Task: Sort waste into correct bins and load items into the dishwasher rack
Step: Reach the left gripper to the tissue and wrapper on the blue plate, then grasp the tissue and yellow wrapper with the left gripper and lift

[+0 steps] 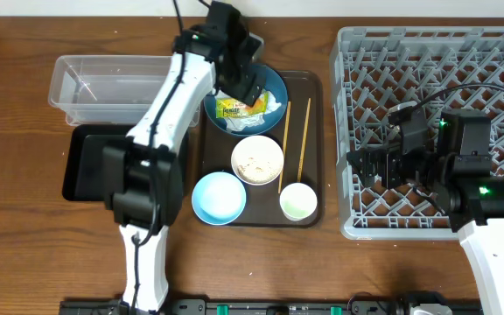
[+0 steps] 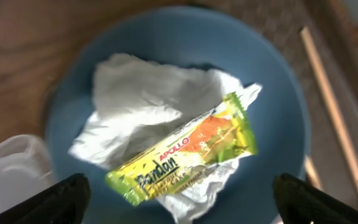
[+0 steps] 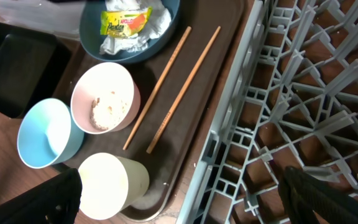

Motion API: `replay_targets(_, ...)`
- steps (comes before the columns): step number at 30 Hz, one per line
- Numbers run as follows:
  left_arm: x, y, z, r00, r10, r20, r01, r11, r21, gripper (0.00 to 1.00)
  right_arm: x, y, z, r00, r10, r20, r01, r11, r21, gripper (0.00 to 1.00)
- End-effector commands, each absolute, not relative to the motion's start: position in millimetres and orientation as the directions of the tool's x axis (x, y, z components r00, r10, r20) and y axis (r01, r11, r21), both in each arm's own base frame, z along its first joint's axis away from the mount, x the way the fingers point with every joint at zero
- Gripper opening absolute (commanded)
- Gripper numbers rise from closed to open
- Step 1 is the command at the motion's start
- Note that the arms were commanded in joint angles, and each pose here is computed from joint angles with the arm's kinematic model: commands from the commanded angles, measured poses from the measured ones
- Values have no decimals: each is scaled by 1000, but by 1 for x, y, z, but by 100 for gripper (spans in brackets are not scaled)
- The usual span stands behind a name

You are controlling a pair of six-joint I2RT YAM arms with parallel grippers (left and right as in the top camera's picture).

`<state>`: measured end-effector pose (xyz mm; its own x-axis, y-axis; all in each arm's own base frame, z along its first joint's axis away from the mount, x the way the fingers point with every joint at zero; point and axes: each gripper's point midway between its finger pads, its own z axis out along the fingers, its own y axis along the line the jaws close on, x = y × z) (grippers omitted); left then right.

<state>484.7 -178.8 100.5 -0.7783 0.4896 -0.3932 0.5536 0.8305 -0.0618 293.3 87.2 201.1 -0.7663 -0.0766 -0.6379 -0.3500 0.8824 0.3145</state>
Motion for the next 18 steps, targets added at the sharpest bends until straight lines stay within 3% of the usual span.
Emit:
replay_targets(1, 490, -183, 82, -728, 571, -380, 628, 777, -37, 100, 294, 92, 209, -760, -66, -646, -358, 872, 332, 99)
replay_targets(9, 506, -187, 44, -727, 574, -378, 629, 776, -32, 98, 294, 92, 209, -761, -66, -646, -358, 872, 333, 99)
replay_targets(18, 523, -192, 33, -706, 566, -425, 630, 776, -12, 98, 294, 91, 209, -761, -66, -646, -356, 874, 330, 99)
